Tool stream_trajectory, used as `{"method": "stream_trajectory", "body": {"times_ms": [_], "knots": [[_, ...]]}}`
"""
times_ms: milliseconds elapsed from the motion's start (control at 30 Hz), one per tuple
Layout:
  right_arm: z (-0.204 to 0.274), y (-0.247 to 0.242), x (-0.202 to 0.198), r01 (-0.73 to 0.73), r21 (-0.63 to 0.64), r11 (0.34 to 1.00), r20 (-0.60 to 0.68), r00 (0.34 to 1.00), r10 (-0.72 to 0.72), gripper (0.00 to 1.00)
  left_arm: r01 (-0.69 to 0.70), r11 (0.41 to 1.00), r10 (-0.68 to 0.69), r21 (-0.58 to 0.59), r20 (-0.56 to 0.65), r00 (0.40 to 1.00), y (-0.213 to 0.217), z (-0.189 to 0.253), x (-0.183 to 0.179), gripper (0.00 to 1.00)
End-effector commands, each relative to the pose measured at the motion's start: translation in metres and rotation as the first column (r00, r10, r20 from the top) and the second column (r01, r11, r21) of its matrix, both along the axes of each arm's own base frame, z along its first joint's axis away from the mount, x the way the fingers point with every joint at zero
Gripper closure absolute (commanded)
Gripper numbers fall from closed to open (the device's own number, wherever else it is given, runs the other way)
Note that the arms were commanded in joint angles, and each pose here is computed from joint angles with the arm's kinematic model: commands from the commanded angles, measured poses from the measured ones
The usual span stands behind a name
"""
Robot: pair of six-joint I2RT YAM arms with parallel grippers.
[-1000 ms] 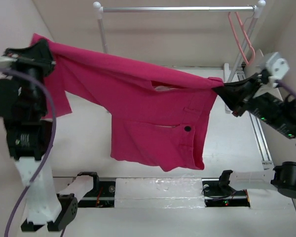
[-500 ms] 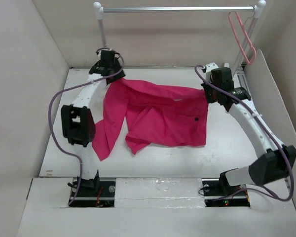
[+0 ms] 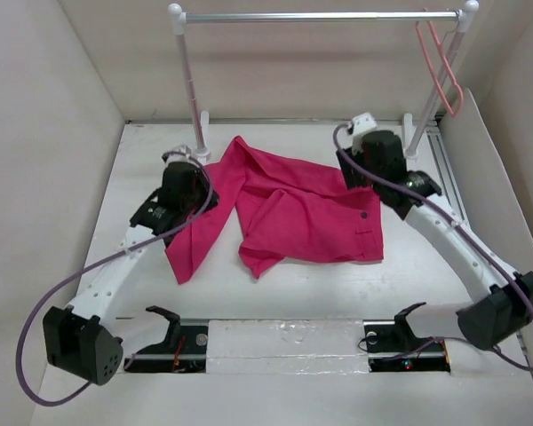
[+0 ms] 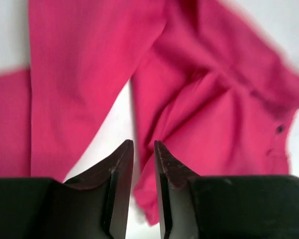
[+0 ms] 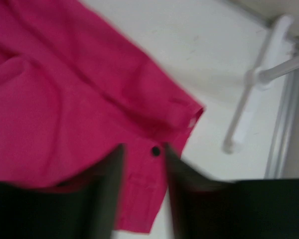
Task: Place the trousers on the hanger
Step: Flatten out the trousers at the center of the board.
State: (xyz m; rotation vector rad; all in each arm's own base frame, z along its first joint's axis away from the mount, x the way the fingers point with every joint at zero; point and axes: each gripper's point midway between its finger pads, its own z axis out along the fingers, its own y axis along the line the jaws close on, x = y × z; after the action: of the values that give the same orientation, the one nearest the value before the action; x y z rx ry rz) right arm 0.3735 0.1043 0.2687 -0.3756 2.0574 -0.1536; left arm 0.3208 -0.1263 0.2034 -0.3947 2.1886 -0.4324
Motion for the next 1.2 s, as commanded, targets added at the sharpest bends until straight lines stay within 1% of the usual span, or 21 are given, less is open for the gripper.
{"method": "stream_trajectory", "body": {"times_ms": [0, 33, 67, 133, 167, 200, 267, 300, 367, 533, 600, 700, 833, 867, 900, 933, 967, 1033, 1067, 1133, 1167], "knots": [[-0.023, 0.036, -0.038, -0.135, 0.009, 0.991, -0.037, 0.99, 0.135, 0.78, 0.032, 0.999, -0.039, -0.043, -0.187, 0.982, -0.015, -0.069, -0.027, 0.81], [-0.023, 0.039, -0.05, -0.164, 0.023, 0.986, -0.036, 0.986, 0.165, 0.95, 0.053, 0.997, -0.066, -0.062, -0.217, 0.974, -0.02, -0.08, -0.033, 0.78], [-0.044, 0.047, -0.061, -0.214, 0.035, 0.976, -0.073, 0.974, 0.216, 1.0, 0.058, 0.997, -0.071, -0.059, -0.246, 0.967, -0.022, -0.092, -0.031, 0.64], [-0.055, 0.053, -0.076, -0.255, 0.071, 0.964, -0.096, 0.961, 0.261, 1.0, 0.087, 0.993, -0.105, -0.079, -0.262, 0.959, -0.032, -0.099, -0.024, 0.48], [-0.068, 0.05, -0.088, -0.238, 0.095, 0.967, -0.151, 0.956, 0.25, 0.82, 0.102, 0.991, -0.122, -0.087, -0.273, 0.954, -0.039, -0.109, -0.016, 0.42], [-0.085, 0.045, -0.098, -0.226, 0.091, 0.97, -0.197, 0.951, 0.24, 0.67, 0.115, 0.988, -0.139, -0.101, -0.28, 0.95, -0.044, -0.113, -0.013, 0.42], [-0.093, 0.025, -0.11, -0.148, 0.113, 0.983, -0.22, 0.961, 0.17, 0.4, 0.102, 0.989, -0.131, -0.109, -0.303, 0.944, -0.049, -0.127, -0.004, 0.42], [-0.11, 0.015, -0.119, -0.099, 0.127, 0.987, -0.261, 0.957, 0.13, 0.21, 0.099, 0.988, -0.129, -0.114, -0.297, 0.946, -0.052, -0.131, 0.002, 0.42], [-0.118, -0.006, -0.126, -0.005, 0.183, 0.983, -0.267, 0.962, 0.054, 0.09, 0.086, 0.989, -0.119, -0.117, -0.311, 0.943, -0.057, -0.143, 0.013, 0.43], [-0.167, -0.048, -0.138, 0.197, 0.267, 0.943, -0.369, 0.925, -0.089, 0.08, 0.075, 0.987, -0.119, -0.139, -0.34, 0.933, -0.066, -0.161, 0.026, 0.46], [-0.174, -0.055, -0.128, 0.225, 0.328, 0.918, -0.371, 0.924, -0.093, 0.08, 0.071, 0.984, -0.123, -0.165, -0.334, 0.935, -0.072, -0.167, 0.032, 0.48], [-0.182, -0.068, -0.118, 0.273, 0.343, 0.899, -0.39, 0.912, -0.128, 0.09, 0.065, 0.983, -0.121, -0.169, -0.348, 0.93, -0.073, -0.174, 0.032, 0.53], [-0.202, -0.061, -0.107, 0.244, 0.38, 0.892, -0.447, 0.893, -0.054, 0.17, 0.05, 0.985, -0.105, -0.163, -0.353, 0.93, -0.073, -0.183, 0.037, 0.61], [-0.208, -0.058, -0.103, 0.236, 0.387, 0.891, -0.455, 0.89, -0.039, 0.3, 0.047, 0.986, -0.101, -0.157, -0.362, 0.927, -0.073, -0.187, 0.037, 0.74], [-0.212, -0.059, -0.102, 0.237, 0.386, 0.892, -0.455, 0.89, -0.04, 0.43, 0.036, 0.989, -0.087, -0.145, -0.36, 0.929, -0.071, -0.189, 0.04, 0.81], [-0.211, -0.065, -0.096, 0.25, 0.391, 0.886, -0.433, 0.899, -0.063, 0.51, 0.034, 0.989, -0.084, -0.142, -0.361, 0.929, -0.071, -0.19, 0.041, 0.9], [-0.212, -0.07, -0.093, 0.258, 0.406, 0.876, -0.42, 0.905, -0.072, 0.7, 0.028, 0.991, -0.075, -0.13, -0.366, 0.928, -0.07, -0.189, 0.044, 1.0], [-0.212, -0.069, -0.092, 0.254, 0.422, 0.87, -0.419, 0.906, -0.061, 0.85, 0.017, 0.995, -0.053, -0.102, -0.36, 0.931, -0.066, -0.185, 0.048, 1.0], [-0.21, -0.073, -0.089, 0.257, 0.428, 0.866, -0.41, 0.909, -0.067, 0.99, 0.011, 0.996, -0.041, -0.086, -0.362, 0.931, -0.061, -0.176, 0.044, 1.0], [-0.198, -0.078, -0.081, 0.256, 0.417, 0.872, -0.381, 0.92, -0.088, 1.0, -0.002, 0.999, -0.014, -0.049, -0.331, 0.944, -0.051, -0.16, 0.044, 1.0], [-0.195, -0.087, -0.079, 0.285, 0.397, 0.872, -0.371, 0.919, -0.132, 1.0, 0.006, 0.999, -0.018, -0.041, -0.303, 0.953, -0.046, -0.136, 0.037, 1.0]]}}
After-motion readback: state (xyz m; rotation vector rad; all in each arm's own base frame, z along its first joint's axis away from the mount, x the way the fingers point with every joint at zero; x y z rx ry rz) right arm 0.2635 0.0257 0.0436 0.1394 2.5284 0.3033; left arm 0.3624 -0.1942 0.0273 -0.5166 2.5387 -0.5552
